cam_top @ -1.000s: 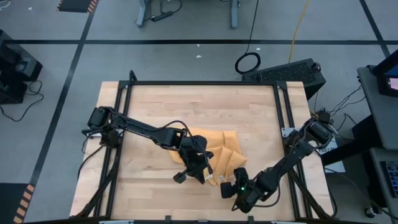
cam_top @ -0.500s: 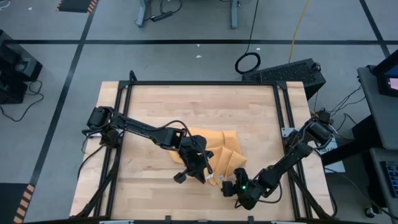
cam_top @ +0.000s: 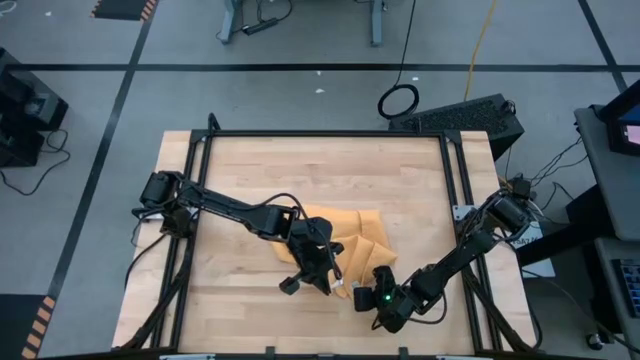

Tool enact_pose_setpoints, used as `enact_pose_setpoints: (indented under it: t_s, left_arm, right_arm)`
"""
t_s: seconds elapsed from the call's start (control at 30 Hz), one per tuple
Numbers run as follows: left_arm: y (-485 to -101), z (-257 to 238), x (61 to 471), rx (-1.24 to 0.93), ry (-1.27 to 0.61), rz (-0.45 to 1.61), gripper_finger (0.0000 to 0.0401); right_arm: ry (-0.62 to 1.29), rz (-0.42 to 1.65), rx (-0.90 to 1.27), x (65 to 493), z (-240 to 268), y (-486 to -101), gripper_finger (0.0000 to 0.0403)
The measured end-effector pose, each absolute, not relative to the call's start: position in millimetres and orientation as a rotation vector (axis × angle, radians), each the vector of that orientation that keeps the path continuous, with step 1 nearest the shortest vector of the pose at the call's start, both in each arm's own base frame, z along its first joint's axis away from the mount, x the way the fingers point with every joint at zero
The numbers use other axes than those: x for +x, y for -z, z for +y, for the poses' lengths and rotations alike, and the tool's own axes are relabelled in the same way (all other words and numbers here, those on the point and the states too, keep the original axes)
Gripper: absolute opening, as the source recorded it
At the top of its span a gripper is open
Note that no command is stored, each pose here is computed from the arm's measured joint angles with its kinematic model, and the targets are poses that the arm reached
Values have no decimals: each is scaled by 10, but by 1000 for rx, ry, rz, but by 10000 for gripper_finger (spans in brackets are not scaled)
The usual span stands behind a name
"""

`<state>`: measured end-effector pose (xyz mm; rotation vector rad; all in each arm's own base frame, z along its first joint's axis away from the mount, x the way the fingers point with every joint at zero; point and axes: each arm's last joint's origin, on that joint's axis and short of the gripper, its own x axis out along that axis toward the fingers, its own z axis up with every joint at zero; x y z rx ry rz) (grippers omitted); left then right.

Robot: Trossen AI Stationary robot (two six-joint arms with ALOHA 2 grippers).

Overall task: Roll towel
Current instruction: Roll the yellow towel

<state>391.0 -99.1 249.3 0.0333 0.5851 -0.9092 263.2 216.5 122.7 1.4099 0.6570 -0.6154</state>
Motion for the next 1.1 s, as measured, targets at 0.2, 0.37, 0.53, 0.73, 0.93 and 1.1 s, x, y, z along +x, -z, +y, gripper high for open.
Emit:
enact_pose_setpoints:
  t_s: [0.2,0.37,0.53,0.73,0.93,1.1]
  left_arm:
    - [-2754,-1045,3894,-63,1123,569,15]
    - [-2999,-1039,3977,47,1150,394,6]
    - [-2585,-948,4160,72,1122,474,5]
    - [-2248,-874,4307,68,1114,517,4]
    - [-2156,-911,4426,134,1038,464,25]
    - [-2107,-920,4462,182,939,488,33]
  right_arm:
    - [522,642,1434,2647,2229,-1323,8]
    - [456,638,1425,2623,2261,-1445,4]
    - [434,644,1411,2565,2249,-1583,2]
    - [471,669,1367,2447,2163,-1748,1]
    - [476,647,1322,2507,2038,-1814,1]
    - [461,646,1268,2563,1982,-1814,1]
